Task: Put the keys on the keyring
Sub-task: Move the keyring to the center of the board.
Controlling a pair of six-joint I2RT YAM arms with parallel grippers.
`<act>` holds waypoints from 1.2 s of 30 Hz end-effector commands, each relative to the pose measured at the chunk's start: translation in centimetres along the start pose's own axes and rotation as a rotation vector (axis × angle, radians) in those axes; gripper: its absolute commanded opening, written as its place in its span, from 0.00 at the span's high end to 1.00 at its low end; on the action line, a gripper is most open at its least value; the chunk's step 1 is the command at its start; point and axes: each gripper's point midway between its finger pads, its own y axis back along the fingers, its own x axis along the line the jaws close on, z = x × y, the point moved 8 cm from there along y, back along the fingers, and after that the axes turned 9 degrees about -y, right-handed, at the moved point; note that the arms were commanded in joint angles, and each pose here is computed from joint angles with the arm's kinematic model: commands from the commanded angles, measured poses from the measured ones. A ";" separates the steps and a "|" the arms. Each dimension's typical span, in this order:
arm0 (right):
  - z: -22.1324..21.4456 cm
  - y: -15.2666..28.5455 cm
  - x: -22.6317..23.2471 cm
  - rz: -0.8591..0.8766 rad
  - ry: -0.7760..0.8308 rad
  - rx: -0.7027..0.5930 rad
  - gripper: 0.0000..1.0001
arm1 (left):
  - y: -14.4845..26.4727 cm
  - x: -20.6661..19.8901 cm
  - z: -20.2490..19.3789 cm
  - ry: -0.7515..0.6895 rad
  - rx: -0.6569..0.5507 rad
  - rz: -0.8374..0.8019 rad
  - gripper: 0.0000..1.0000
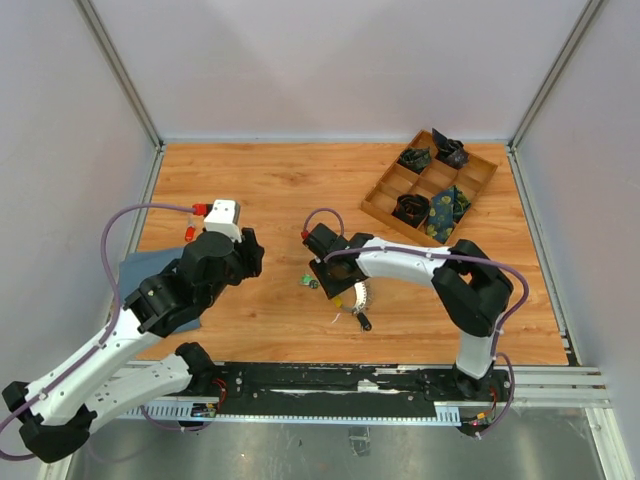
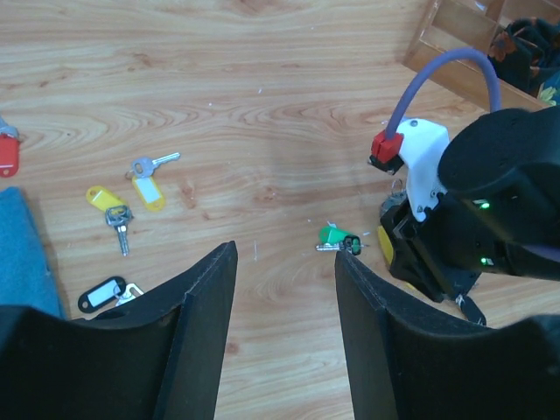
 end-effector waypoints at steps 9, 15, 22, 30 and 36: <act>-2.8 6.6 -4.0 -0.021 0.083 -0.147 0.62 | -1.1 -1.2 1.1 0.002 -0.031 -0.045 0.46; -6.7 7.1 -5.1 -0.038 -0.004 -0.063 0.53 | -1.7 -1.7 0.7 -0.008 -0.015 -0.068 0.46; -8.9 5.5 -4.1 0.030 -0.054 -0.030 0.43 | -1.7 -1.8 0.5 -0.005 -0.011 -0.081 0.46; -8.7 3.3 -3.7 -0.039 -0.031 -0.041 0.44 | -1.6 -1.8 0.3 0.003 -0.008 -0.086 0.46; -9.5 1.9 -4.4 -0.112 -0.026 -0.018 0.53 | -1.3 -1.6 0.2 0.006 -0.011 -0.081 0.46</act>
